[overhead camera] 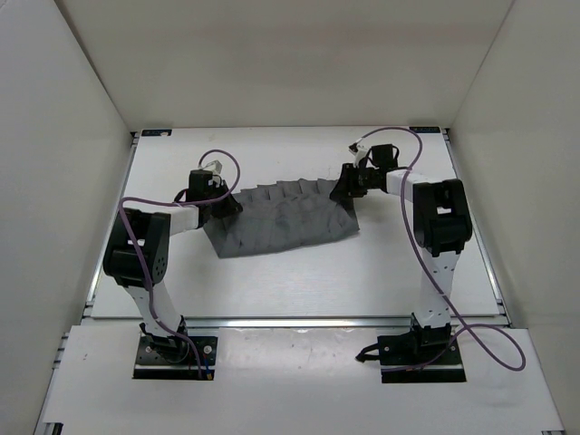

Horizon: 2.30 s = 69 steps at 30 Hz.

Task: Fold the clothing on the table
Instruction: Fold the skirt

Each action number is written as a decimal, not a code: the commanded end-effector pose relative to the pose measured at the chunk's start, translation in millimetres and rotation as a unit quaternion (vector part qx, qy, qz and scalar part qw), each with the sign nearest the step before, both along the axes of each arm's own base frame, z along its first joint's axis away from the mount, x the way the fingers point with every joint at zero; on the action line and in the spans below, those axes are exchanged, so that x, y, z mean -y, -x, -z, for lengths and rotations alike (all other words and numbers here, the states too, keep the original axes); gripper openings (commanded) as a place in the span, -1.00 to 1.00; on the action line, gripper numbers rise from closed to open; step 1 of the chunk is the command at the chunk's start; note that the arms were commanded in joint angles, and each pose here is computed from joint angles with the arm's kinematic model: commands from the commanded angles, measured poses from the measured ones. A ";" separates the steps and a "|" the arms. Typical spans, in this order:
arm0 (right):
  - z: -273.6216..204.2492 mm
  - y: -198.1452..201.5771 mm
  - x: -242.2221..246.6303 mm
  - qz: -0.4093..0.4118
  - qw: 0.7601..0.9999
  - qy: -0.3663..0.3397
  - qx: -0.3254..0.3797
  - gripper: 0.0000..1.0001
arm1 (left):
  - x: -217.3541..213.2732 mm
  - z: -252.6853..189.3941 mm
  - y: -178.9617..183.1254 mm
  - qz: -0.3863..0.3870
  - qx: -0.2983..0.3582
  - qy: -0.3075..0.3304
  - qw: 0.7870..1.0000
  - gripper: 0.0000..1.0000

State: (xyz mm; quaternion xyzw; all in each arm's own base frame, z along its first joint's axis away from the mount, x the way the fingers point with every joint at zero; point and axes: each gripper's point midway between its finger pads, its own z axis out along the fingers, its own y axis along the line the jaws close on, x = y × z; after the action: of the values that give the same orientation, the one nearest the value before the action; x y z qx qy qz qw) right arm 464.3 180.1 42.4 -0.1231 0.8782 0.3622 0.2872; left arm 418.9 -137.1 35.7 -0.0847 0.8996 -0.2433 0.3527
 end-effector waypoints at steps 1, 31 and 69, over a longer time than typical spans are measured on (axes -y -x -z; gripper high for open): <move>-8.6 -9.6 -14.7 -0.031 0.999 -0.007 0.017 -0.42 | 4.1 -14.1 -7.3 0.011 0.023 0.012 1.000 -1.00; -251.6 185.4 16.8 -0.012 0.957 -0.045 0.287 -0.99 | -24.5 -220.0 127.3 -0.009 0.234 0.050 0.971 -1.00; -87.2 55.4 52.6 0.153 0.982 0.085 0.073 -0.12 | -14.5 -96.3 -14.9 -0.001 0.112 0.033 0.993 -0.07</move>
State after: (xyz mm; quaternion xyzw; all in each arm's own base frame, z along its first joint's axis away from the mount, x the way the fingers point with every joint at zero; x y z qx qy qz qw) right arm 393.1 140.5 89.1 -0.0530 0.9016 0.2765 0.3284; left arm 416.3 -128.0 94.7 -0.0790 0.8711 -0.2676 0.4041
